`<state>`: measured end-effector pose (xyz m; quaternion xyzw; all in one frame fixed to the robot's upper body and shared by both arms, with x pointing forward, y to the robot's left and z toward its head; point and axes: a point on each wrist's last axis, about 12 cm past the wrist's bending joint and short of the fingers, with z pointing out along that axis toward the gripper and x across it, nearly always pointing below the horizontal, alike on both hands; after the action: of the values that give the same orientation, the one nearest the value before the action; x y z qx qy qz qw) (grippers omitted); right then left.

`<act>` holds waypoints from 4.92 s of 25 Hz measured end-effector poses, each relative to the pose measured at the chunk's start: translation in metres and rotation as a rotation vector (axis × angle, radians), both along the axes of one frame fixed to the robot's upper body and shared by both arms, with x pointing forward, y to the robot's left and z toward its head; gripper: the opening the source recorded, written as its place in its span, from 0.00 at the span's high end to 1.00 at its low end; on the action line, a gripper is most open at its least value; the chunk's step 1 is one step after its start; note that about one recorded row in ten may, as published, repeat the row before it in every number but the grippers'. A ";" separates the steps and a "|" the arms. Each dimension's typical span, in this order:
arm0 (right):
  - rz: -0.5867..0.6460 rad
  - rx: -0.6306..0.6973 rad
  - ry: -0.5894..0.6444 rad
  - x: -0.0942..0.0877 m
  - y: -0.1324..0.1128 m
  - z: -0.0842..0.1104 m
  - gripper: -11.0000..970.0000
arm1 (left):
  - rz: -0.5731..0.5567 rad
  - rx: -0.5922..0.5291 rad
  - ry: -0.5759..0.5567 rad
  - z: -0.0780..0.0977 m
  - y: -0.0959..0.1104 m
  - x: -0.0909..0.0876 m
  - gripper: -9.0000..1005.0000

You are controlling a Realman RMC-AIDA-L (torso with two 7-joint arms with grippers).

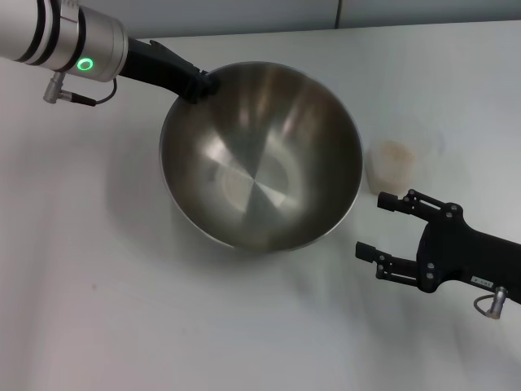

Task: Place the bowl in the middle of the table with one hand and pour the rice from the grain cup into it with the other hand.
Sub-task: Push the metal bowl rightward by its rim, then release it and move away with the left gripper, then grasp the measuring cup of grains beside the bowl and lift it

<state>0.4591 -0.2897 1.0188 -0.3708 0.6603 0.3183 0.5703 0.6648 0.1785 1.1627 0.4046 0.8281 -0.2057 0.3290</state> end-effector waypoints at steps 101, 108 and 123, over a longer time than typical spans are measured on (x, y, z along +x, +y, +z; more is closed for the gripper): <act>-0.060 0.012 -0.009 0.000 -0.006 0.000 0.15 | -0.027 -0.477 -0.465 -0.143 0.133 -0.238 0.13; -0.070 0.025 0.001 -0.004 -0.005 -0.002 0.15 | -0.023 -0.481 -0.468 -0.143 0.133 -0.237 0.13; -0.780 0.113 -0.116 -0.044 -0.006 -0.033 0.15 | -0.009 -0.493 -0.471 -0.142 0.133 -0.236 0.13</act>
<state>0.4151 -0.2955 0.9863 -0.0775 0.6995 0.0921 0.7044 0.4293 0.3119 1.0210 0.3529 0.6532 -0.3020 0.5980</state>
